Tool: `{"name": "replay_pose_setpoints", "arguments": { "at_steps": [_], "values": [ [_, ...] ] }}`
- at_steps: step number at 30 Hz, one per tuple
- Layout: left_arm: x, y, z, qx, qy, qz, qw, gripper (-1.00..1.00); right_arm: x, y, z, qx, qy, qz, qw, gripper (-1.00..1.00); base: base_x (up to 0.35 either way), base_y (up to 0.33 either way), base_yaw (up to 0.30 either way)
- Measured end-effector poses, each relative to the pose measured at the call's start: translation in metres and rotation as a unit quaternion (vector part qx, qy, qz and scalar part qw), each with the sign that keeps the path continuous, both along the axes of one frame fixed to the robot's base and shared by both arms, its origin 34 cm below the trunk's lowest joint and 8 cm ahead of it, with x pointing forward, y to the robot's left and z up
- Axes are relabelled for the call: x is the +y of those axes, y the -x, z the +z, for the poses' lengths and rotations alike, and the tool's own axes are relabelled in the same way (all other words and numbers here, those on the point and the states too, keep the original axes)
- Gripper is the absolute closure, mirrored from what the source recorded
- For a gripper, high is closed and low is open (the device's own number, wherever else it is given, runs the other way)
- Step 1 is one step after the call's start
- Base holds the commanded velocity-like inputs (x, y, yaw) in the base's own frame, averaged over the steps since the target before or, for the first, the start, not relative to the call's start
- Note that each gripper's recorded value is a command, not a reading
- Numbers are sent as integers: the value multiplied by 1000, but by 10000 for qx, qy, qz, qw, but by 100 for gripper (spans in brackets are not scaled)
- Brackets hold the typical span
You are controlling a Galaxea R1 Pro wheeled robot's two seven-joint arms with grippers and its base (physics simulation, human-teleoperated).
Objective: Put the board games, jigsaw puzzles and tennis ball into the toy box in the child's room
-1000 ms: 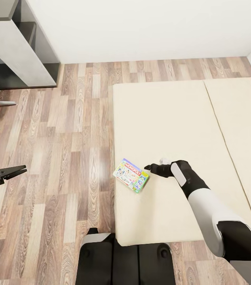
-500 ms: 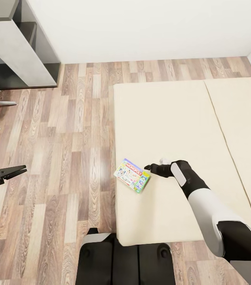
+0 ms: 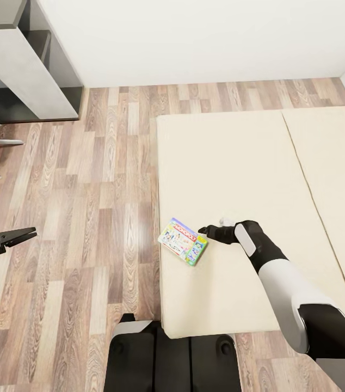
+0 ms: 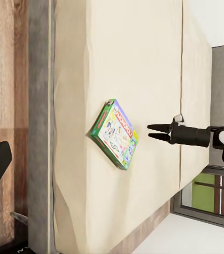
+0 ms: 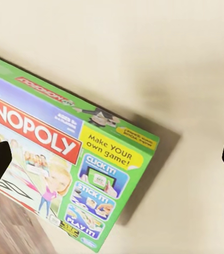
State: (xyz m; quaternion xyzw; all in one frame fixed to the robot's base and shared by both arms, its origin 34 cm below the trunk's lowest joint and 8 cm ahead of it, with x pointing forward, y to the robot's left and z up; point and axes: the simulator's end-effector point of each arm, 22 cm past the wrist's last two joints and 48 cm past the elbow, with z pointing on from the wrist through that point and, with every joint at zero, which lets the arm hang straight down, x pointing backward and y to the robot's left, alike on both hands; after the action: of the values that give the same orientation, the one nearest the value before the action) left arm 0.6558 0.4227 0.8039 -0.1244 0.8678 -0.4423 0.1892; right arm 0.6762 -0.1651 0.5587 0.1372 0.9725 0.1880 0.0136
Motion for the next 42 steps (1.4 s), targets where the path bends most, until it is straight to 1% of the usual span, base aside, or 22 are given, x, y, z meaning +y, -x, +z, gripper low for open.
{"name": "replay_pose_setpoints", "arguments": {
  "at_steps": [28,42],
  "values": [
    [0,0,0,3,1,0,10000,-100,0,0,0,0,2,0,10000,-100,0,27,0],
    [0,0,0,6,1,-6,10000,-100,-1,0,0,7,6,-5,10000,-100,0,92,0]
  ]
}}
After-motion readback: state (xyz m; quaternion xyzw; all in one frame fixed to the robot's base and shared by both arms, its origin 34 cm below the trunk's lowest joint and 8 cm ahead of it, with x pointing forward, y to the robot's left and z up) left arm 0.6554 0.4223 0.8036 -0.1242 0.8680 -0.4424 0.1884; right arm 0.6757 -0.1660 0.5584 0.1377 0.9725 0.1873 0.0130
